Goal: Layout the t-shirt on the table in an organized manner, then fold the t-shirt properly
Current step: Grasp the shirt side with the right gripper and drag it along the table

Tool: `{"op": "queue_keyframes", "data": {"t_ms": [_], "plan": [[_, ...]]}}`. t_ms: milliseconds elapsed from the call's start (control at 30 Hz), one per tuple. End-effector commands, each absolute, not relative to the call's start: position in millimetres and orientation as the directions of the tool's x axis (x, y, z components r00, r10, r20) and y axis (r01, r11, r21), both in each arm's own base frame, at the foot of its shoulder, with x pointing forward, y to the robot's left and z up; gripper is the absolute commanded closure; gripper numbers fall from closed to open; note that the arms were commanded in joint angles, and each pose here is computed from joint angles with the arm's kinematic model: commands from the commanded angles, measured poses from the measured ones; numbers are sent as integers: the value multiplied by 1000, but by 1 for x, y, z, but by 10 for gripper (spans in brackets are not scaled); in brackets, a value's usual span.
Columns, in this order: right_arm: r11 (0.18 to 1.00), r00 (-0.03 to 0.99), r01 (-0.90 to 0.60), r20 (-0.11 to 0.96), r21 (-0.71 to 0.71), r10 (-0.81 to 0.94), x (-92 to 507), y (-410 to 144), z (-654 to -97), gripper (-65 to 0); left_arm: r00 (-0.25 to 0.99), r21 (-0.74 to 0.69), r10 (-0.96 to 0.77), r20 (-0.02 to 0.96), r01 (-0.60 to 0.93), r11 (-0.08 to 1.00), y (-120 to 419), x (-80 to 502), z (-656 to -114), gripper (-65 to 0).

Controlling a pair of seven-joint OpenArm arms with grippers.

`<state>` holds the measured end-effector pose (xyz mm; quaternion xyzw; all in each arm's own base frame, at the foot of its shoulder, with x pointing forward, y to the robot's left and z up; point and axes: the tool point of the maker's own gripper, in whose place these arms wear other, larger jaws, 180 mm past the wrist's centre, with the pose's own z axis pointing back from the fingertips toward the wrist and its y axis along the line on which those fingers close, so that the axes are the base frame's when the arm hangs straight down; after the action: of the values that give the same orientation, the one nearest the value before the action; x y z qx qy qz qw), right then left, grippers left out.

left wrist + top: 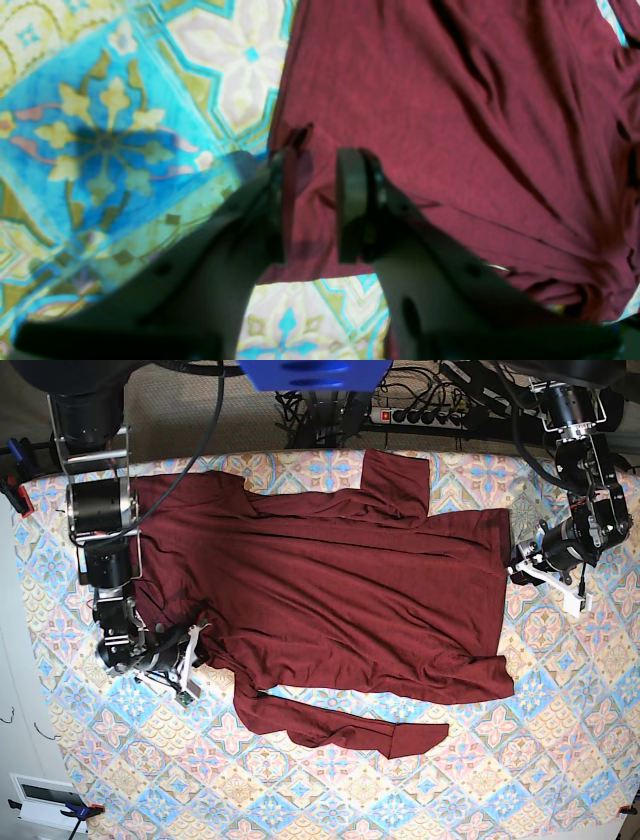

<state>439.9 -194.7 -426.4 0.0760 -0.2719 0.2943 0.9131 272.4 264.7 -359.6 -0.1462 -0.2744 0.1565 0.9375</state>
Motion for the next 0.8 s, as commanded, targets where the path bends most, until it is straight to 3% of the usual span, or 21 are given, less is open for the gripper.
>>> {"op": "queue_keyframes", "data": {"t_ms": [0, 333, 533, 667, 767], "plan": [[837, 667, -544, 570, -66, 479, 459, -211, -405, -2, 783, -365, 368, 501, -194, 910, 266, 280, -349, -141], [866, 622, -497, 671, -61, 404, 477, -221, -384, -2, 785, -368, 369, 498, -194, 909, 265, 279, -350, -141], [923, 585, -359, 737, -137, 337, 500, -238, -371, -3, 785, -368, 369, 498, -194, 909, 265, 279, -350, -141], [927, 597, -289, 713, -238, 369, 501, -262, -377, -11, 789, -366, 369, 491, -198, 909, 265, 276, -352, -141], [914, 614, -224, 680, -337, 401, 499, -283, -385, -55, 796, -365, 356, 489, -184, 913, 262, 275, -354, -141]]}}
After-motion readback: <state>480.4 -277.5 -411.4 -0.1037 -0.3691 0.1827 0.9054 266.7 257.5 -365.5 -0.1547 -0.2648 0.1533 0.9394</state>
